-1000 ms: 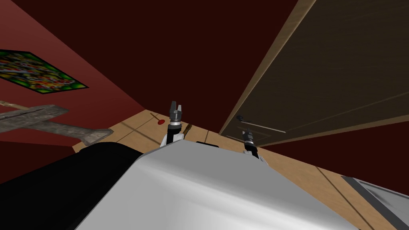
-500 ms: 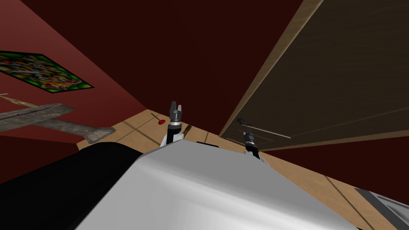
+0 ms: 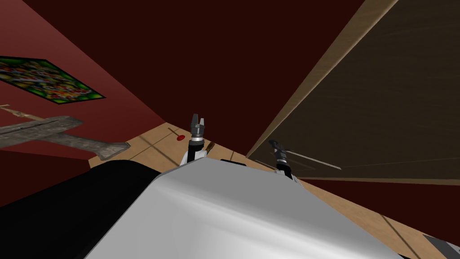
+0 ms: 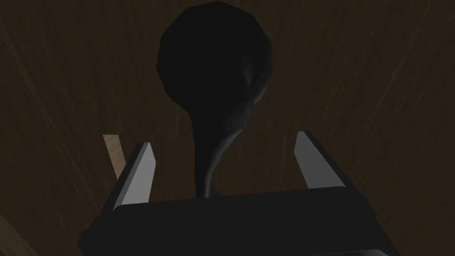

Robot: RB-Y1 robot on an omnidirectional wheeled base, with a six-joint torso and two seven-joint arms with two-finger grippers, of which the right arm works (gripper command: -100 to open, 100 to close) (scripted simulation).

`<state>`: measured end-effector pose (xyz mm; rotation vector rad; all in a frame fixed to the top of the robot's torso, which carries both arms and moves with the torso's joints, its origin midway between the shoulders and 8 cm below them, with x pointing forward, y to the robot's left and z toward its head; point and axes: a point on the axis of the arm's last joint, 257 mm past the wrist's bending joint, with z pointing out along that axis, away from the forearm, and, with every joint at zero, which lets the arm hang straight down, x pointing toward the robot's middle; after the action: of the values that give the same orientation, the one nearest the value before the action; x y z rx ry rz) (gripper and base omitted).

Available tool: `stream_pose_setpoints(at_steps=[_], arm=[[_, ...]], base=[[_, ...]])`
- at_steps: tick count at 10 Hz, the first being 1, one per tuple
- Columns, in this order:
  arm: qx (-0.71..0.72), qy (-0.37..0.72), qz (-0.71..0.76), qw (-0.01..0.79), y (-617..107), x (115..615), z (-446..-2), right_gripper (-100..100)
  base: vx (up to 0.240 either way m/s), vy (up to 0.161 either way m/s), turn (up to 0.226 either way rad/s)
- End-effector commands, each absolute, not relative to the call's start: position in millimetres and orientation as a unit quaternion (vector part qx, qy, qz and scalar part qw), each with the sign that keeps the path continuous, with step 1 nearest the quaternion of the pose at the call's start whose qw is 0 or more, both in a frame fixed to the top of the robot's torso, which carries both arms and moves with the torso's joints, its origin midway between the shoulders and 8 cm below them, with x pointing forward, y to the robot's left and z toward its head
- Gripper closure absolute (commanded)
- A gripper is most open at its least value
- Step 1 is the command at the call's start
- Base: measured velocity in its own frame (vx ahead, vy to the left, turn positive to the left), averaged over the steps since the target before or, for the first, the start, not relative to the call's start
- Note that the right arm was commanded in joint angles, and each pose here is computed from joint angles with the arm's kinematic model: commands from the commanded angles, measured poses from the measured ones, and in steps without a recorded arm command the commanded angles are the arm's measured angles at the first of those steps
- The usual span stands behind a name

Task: Pull the door open

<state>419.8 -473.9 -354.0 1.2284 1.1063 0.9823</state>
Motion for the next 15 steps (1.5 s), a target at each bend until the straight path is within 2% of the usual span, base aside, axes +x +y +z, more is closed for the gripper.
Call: stream_pose_setpoints(at_steps=[1,2,3,8,15], arm=[[0.526,0.47,0.417,0.574,-476,419,-355,-100],[0.525,0.471,0.418,0.573,-475,419,-354,-100],[0.525,0.471,0.418,0.573,-475,419,-354,100],[0.525,0.471,0.418,0.573,-475,419,-354,100],[0.503,0.496,0.443,0.553,-466,398,-355,100]], base=[[0.184,-0.065,0.041],[0.084,-0.027,0.012],[-0.011,0.003,-0.006],[-0.016,0.003,-0.001],[-0.194,-0.046,0.114]])
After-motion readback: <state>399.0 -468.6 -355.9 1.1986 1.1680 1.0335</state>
